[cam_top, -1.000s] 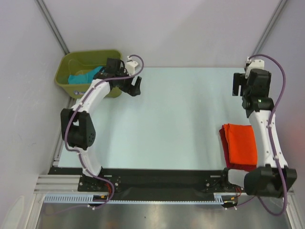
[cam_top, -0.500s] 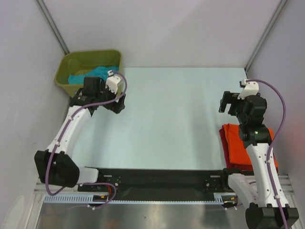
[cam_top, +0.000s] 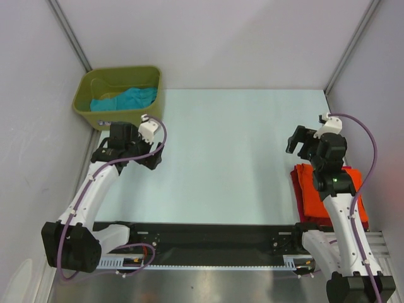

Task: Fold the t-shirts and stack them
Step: Neatly place the folded tshirt to the corner

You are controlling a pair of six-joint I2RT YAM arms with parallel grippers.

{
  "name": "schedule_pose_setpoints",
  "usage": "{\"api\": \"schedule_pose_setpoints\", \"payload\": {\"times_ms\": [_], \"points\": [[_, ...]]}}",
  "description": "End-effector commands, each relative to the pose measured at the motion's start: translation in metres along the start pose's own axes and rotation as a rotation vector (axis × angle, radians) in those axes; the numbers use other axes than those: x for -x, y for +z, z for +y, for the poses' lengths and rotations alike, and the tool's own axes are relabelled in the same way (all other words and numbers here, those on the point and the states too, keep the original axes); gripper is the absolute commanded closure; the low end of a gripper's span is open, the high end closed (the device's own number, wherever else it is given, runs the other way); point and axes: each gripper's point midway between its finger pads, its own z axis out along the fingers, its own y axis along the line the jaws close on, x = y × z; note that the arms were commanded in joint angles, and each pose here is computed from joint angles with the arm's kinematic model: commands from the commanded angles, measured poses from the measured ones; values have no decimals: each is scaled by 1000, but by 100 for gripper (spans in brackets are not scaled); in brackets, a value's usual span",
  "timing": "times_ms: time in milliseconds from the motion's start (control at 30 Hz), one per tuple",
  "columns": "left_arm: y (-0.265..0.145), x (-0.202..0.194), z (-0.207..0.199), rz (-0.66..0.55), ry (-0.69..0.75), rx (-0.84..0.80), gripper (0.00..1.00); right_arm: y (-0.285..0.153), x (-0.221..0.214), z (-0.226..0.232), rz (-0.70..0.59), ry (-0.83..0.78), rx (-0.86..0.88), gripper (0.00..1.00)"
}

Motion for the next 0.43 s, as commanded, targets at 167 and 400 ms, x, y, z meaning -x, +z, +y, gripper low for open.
{"api": "schedule_pose_setpoints", "payload": {"times_ms": [167,400], "points": [[-1,10,6,-38,25,16,4,4,16,3,-71,16,4,0],[1,8,6,-33,30,11,4,4,23,3,-88,2,-2,0]]}}
